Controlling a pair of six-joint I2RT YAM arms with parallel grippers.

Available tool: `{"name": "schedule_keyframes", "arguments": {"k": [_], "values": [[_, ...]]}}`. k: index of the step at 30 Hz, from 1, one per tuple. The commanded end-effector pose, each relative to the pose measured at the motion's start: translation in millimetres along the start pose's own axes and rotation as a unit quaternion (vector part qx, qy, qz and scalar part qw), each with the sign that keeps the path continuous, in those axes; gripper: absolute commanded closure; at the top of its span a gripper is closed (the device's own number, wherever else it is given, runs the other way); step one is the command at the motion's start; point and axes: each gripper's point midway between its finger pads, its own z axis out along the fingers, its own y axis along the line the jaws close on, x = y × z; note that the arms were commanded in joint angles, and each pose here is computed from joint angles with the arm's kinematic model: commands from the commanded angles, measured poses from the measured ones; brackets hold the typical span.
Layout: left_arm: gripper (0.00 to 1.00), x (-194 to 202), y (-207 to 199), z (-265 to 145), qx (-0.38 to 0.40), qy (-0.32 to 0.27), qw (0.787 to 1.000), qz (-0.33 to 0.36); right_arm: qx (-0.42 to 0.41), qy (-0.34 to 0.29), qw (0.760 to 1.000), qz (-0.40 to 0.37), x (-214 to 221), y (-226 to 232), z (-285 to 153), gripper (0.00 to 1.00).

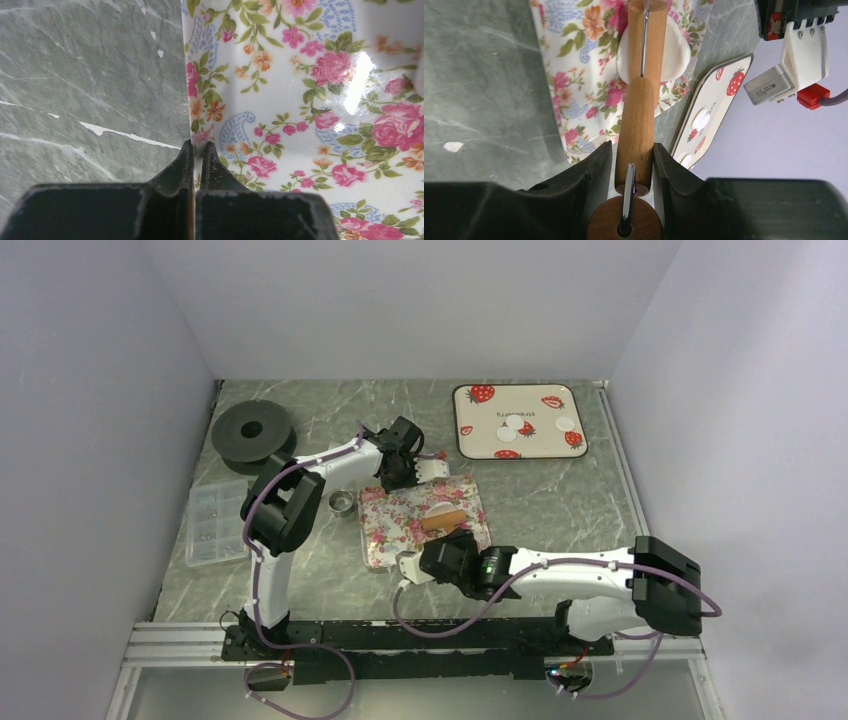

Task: Roll out the dumpling wrappers from the dough
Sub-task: Flatten out the dough on the work surface.

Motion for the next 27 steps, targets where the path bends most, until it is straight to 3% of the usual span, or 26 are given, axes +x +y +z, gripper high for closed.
{"name": "schedule_keyframes", "arguments": {"k": [1, 7, 16, 27], "values": [[1.00, 56, -79, 46, 0.132, 0.083, 0.988, 0.009, -0.189, 0.034, 0.981, -0.038, 36, 79, 13, 1.00], [1.00, 56, -79, 46, 0.132, 0.085, 0.988, 0.009, -0.185, 0.036, 0.981, -0.043, 31, 64, 29, 1.00], [1.00, 56, -80, 46, 0.134, 0.082, 0.988, 0.009, -0.210, 0.040, 0.976, -0.030, 42, 105, -11, 1.00], [1.00, 55, -79, 45, 0.132, 0.082, 0.988, 0.009, -0.197, 0.041, 0.978, -0.055, 36, 77, 32, 1.00]]}}
